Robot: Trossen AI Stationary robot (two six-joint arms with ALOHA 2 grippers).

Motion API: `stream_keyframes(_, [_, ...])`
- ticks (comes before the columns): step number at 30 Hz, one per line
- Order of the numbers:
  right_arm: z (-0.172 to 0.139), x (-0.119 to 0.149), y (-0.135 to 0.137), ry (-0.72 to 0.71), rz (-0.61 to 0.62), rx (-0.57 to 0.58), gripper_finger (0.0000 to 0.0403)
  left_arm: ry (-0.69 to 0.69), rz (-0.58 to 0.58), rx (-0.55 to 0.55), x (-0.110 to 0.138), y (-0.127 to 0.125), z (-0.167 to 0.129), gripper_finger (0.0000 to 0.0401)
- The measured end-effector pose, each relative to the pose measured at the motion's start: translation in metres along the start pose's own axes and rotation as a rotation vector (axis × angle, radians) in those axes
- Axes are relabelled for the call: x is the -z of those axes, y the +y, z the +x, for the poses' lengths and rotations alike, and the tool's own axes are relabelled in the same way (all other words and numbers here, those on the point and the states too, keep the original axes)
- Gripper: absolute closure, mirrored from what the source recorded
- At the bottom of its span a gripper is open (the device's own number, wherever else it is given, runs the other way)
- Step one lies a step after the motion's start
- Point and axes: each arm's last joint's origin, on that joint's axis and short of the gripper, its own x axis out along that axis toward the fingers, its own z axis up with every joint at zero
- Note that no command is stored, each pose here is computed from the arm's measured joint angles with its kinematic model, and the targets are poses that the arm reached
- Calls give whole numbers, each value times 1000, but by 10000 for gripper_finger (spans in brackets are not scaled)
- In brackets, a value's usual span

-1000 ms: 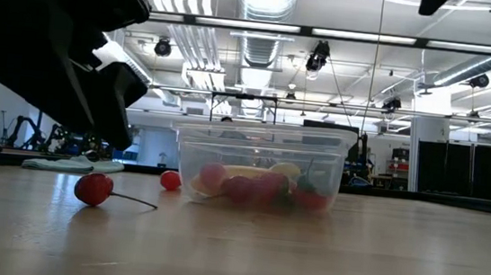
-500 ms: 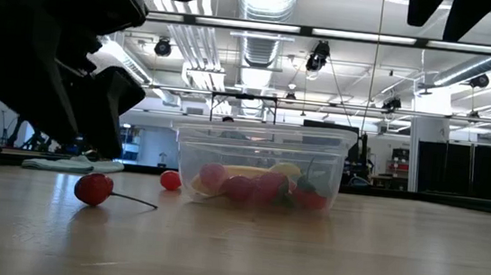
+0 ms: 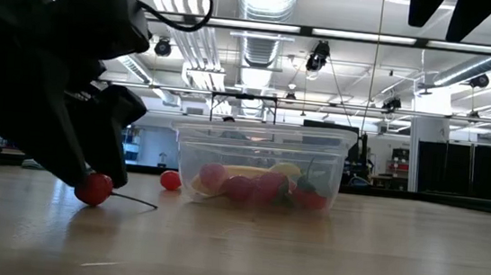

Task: Pick and placing Produce into tupperware
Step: Put the red cherry into the transparent container

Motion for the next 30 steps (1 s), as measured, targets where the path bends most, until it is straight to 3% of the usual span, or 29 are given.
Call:
stream_keyframes(14, [0, 0, 0, -8, 18, -1, 145, 3, 38, -49, -2, -1, 10, 201])
stream_keyframes(24, [0, 0, 0, -8, 17, 0, 145, 9, 58, -37, -1, -2, 9, 284])
stream_keyframes(30, [0, 0, 0, -8, 17, 0, 145, 28, 59, -43, 0, -2, 9, 306])
